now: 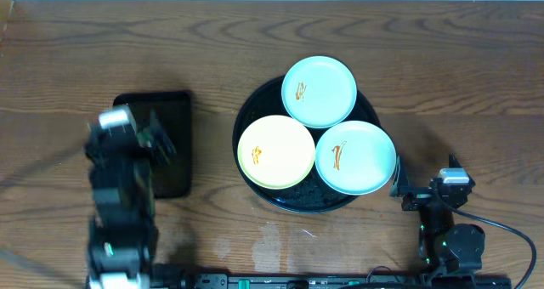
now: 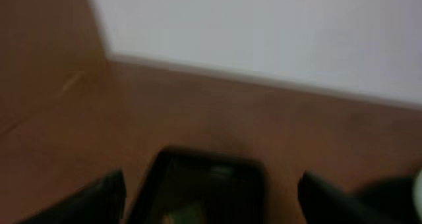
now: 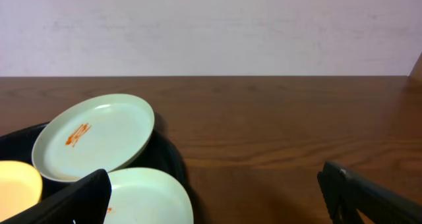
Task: Clean dirty plates on tray and stack at the side
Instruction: 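Lower the left gripper onto the sponge in the black tray and grasp it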
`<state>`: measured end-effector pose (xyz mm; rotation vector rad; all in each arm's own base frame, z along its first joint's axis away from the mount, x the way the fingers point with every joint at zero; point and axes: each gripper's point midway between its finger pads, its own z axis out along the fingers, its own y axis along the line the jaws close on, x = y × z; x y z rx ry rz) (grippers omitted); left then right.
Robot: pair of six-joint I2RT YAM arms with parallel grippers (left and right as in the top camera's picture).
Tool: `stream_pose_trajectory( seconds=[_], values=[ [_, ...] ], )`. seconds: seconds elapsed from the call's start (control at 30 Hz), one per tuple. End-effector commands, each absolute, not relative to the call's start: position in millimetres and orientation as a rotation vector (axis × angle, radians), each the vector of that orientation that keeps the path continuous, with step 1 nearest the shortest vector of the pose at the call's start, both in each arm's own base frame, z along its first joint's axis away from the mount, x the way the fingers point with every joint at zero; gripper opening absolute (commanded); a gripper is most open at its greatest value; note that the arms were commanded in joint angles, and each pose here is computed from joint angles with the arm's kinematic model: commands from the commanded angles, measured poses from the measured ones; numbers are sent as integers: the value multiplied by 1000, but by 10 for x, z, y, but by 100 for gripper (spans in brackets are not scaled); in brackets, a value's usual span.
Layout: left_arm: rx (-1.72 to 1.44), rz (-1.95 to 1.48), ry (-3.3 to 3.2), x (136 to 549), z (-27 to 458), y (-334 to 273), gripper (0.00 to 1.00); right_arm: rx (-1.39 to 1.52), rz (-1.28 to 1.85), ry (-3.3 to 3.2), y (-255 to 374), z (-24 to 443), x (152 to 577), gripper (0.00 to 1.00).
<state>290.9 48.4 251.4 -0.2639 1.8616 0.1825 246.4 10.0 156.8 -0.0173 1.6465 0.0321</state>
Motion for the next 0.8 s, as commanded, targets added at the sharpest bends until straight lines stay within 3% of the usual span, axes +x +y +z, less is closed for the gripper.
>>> stream_pose_trajectory(
  seconds=[0.0, 0.23, 0.43, 0.57, 0.77],
  values=[
    [-335, 352, 1956, 3212, 2654, 724, 84, -25, 24, 1649, 96, 1557, 2463, 99],
    [-313, 178, 2153, 3714, 2144, 469, 84, -25, 24, 1649, 96, 1557, 2463, 99],
    [-391, 270, 2228, 3647, 2004, 691, 84, -25, 24, 1649, 96, 1557, 2463, 99],
    [-618, 234, 2265, 3482, 2065, 889, 84, -25, 24, 1649, 96, 1557, 2463, 99],
    [-599, -236, 2410, 3413, 1881, 334, 84, -25, 24, 1649, 96, 1557, 2463, 99]
  ],
)
